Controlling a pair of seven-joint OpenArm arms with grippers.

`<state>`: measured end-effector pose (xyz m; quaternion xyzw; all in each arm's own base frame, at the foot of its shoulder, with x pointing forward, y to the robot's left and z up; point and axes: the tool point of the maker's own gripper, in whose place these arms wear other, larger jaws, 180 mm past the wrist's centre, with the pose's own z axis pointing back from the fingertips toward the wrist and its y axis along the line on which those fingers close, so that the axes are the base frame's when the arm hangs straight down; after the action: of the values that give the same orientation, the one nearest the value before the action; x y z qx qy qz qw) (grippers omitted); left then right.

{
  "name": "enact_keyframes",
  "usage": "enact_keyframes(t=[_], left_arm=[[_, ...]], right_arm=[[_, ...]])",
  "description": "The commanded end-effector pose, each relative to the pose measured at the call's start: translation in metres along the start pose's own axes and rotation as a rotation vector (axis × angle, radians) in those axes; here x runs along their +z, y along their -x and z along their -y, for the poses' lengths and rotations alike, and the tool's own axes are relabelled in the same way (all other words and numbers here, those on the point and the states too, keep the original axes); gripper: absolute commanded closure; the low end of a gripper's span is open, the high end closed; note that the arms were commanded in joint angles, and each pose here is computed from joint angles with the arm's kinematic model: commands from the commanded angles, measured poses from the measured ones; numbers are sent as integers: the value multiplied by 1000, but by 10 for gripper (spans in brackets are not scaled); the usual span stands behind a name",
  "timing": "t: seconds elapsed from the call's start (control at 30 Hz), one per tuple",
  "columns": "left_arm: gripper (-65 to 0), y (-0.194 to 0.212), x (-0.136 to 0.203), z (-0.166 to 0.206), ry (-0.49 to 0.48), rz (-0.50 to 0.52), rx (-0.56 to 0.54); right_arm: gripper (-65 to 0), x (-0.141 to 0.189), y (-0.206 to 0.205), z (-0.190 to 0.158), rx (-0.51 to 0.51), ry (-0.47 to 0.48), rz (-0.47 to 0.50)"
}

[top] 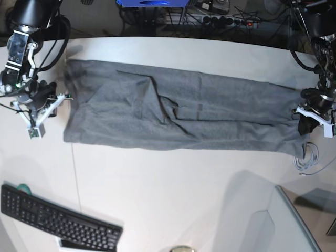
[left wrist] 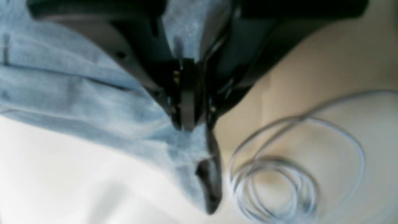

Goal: Layout the t-shirt on the table in an organized manner, then fold the t-shirt properly
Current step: 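Lift the strip end with the left gripper and fold it toward the right gripper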

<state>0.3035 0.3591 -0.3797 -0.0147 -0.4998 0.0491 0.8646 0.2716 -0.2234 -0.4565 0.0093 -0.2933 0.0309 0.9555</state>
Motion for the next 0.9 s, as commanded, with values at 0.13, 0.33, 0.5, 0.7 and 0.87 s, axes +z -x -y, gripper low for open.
enact_keyframes(t=[0.13,0.33,0.5,0.7,0.87], left_arm=[[0,-20,17,46,51,45,-94],[0,0,12,120,169,-34,-108],[0,21,2,177,256,-79,-148],[0,36,-5,213,273,-92,-179],[0,46,-9,246,322,-136,-225]], right_arm=[[-8,4,-20,6,7,12,58],[-8,4,-22,7,8,14,61],[-8,5,-22,9,8,17,61],[-8,5,-22,9,8,17,61],[-8,5,-22,9,8,17,61]])
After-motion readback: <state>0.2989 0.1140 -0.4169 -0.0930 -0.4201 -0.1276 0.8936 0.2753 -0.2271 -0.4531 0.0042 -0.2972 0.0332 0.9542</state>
